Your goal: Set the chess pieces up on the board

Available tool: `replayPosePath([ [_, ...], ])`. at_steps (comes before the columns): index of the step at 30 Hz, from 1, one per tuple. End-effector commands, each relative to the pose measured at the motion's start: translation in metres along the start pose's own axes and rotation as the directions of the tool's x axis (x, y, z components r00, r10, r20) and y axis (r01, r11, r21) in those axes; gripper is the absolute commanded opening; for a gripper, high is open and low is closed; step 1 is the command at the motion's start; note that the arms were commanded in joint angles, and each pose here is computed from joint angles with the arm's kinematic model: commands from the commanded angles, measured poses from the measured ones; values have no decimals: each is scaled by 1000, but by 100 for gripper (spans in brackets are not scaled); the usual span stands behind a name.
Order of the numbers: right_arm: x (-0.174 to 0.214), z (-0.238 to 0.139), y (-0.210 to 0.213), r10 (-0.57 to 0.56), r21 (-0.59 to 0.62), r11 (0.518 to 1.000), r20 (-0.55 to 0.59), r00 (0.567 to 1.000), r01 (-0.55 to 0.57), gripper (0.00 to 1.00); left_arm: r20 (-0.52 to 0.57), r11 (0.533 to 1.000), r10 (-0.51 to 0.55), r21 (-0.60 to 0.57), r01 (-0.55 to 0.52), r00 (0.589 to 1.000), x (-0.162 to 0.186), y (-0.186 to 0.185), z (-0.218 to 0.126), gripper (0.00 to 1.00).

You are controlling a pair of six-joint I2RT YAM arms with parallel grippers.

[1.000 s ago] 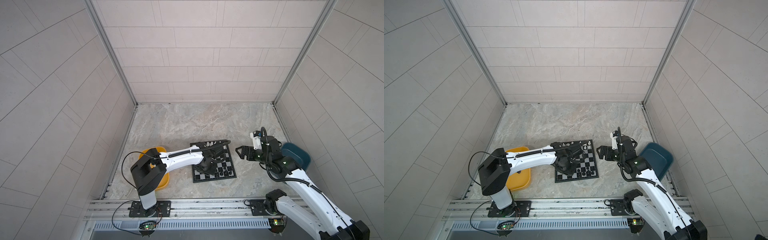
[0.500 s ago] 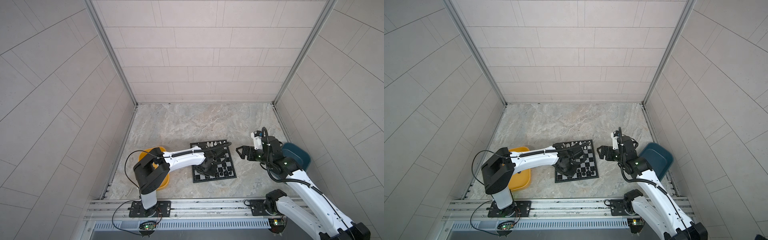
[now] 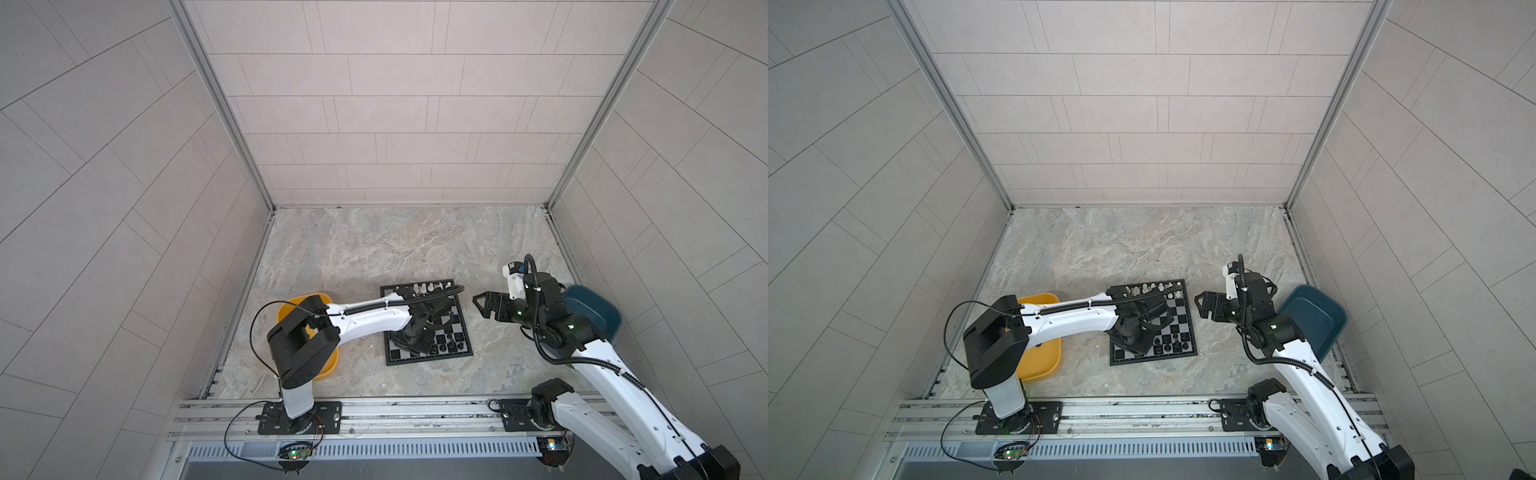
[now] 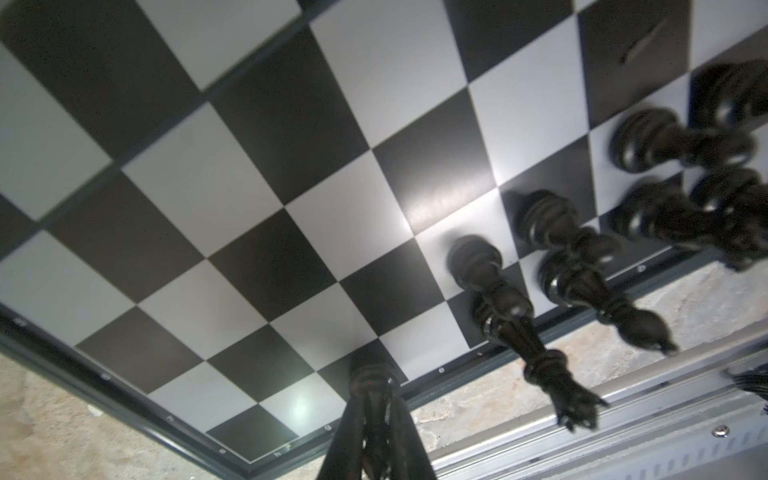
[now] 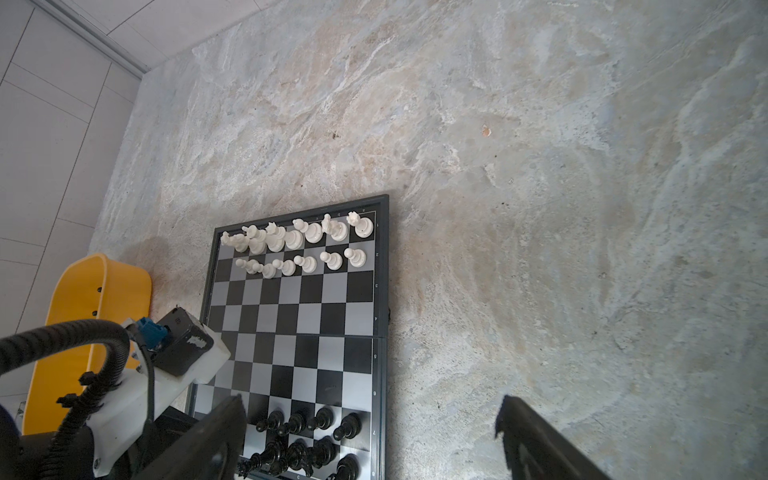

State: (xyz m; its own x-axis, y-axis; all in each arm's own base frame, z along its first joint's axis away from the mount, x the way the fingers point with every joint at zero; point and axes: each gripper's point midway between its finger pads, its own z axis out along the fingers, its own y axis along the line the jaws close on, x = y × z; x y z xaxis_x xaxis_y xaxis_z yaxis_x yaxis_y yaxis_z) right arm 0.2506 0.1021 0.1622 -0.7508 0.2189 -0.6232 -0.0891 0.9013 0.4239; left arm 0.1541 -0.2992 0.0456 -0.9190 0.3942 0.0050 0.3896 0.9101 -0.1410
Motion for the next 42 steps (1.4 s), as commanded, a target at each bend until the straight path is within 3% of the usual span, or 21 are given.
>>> replayPosePath([
  [1,4,-1,-4,1,11,1000,-8,1000,-1,96,-51,998,-12,-62,9,999,12,11,10,17],
  [7,4,-1,-4,2,10,1000,-7,1000,-2,96,-45,998,-16,-64,13,999,10,11,10,22],
  [20,3,-2,-3,4,7,1000,-2,1000,-4,96,-28,998,-16,-56,15,999,7,9,7,24],
  [29,-3,-6,-3,3,15,1000,14,1000,-3,97,37,1000,10,-21,-9,999,-2,0,-19,48],
  [33,-7,-7,-3,0,25,1000,23,1000,-1,97,106,1000,21,-15,-20,994,-11,-3,-43,54],
  [37,-11,-3,-3,5,30,1000,29,1000,-5,98,254,999,28,-41,-18,967,-27,5,-92,58],
  [42,-25,5,7,-10,19,1000,61,998,9,99,406,992,-96,-35,120,909,-30,52,-147,63],
])
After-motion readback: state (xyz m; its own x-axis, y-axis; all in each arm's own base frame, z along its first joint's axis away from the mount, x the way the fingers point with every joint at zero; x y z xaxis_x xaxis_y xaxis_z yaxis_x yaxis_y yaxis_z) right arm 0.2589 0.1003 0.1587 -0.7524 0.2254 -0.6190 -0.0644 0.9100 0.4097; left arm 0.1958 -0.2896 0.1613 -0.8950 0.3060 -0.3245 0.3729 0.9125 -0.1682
